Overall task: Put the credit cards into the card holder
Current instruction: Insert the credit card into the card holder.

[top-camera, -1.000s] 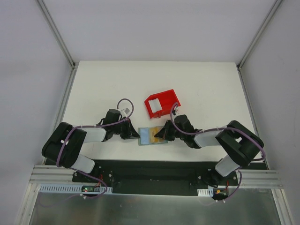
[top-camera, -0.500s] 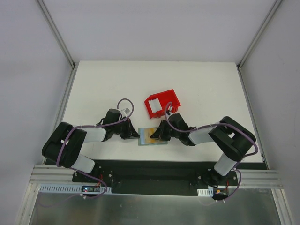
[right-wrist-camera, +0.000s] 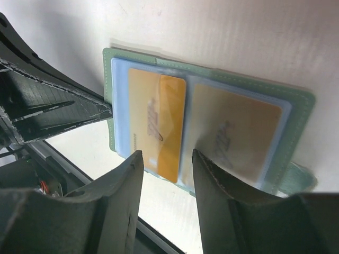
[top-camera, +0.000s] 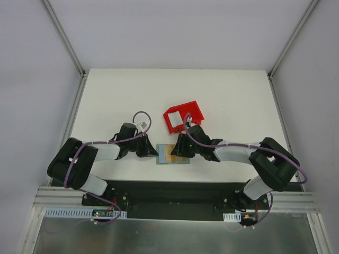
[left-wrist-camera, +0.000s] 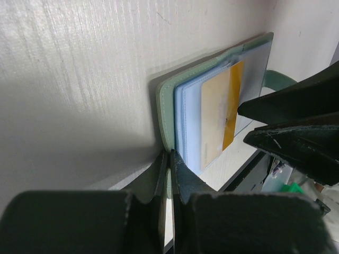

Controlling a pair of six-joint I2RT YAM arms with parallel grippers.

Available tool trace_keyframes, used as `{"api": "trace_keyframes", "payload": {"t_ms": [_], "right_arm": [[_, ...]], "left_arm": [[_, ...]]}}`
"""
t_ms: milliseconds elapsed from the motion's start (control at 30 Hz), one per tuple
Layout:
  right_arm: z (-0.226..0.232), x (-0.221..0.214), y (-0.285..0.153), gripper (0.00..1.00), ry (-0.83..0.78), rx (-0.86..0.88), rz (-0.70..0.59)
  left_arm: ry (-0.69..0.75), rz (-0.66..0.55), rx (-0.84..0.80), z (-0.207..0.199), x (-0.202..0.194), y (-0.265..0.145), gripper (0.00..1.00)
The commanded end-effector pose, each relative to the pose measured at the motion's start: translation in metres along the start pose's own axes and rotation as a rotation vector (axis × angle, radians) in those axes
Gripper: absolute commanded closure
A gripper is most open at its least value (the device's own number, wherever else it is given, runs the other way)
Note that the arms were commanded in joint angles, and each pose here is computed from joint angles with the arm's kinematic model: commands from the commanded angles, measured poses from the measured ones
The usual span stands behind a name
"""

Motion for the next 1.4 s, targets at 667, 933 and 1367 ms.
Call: {"api": "trace_keyframes", "payload": {"t_ms": [667,933,1367], "right_arm": [[0.038,-0.003,0.018,0.51,-0.21,-0.131,0.075],[0.049,0.007,-0.005,0.36,-0.357,-0.273,-0.027],[0.068,-0.011,0.018,0.27,-0.432,-0.28,0.023]], "left_arm": [[0.006,0.032,0.056,0.011,-0.012,-0.001,1.0],[0.014,0.006,0.021,0.0,-0.008,-0.009,1.0],[0.024,-0.028,-0.022,-0.014,-0.005,-0.02,1.0]]}}
Point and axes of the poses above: each gripper's point midway between its finger pads, its own y axis out along the fingers, its own z axis along the line the jaws close on, x = y × z, the point moved 7 cm from there along -y, back along the fingers, and after that the axes turned 3 degrees about y, right-handed, at the moved point
